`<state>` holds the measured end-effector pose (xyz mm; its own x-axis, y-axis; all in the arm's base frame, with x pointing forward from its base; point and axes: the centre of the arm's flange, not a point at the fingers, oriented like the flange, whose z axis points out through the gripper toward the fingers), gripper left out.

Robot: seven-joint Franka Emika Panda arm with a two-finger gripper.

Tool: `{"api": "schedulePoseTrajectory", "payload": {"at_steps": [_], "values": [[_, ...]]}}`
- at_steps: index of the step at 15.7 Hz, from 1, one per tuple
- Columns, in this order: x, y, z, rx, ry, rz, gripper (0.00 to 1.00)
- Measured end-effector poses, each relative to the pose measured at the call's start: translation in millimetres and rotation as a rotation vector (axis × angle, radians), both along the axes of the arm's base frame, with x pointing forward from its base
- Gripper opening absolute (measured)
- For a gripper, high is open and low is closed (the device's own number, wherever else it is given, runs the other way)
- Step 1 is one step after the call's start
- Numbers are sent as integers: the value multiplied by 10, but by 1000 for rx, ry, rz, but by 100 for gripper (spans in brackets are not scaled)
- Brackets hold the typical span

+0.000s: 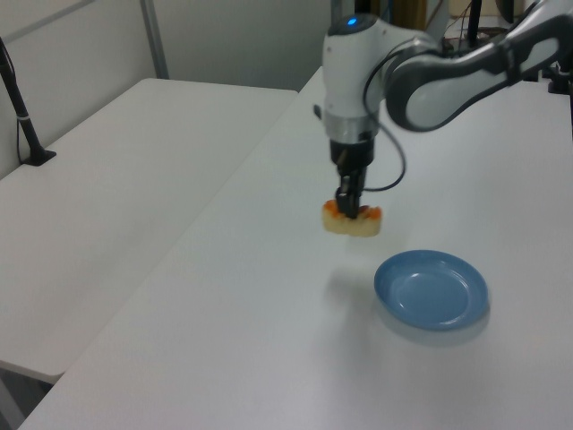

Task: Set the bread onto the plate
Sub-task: 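Carry the bread roll over the light blue plate and lower it, then open the gripper to release the roll and raise it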

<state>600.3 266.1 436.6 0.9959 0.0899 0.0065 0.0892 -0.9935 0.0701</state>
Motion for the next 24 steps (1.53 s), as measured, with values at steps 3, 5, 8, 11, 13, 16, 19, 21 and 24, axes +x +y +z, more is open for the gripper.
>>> {"api": "schedulePoseTrajectory", "payload": {"at_steps": [3, 5, 8, 11, 13, 16, 19, 21, 24], "values": [[-518, -106, 45, 1, 104, 40, 18], [-859, 5, -113, -8, 161, 77, 19], [-1178, 225, -538, -27, 193, 75, 22], [-1266, 343, -872, -28, 189, 48, 28], [-1217, 373, -951, -15, 165, 12, 41], [-1181, 371, -933, -9, 149, -26, 72], [-1133, 336, -743, -12, 148, -38, 99], [-1085, 249, -387, -14, 141, -48, 100], [-947, -240, 403, -9, 144, -12, 100]]}}
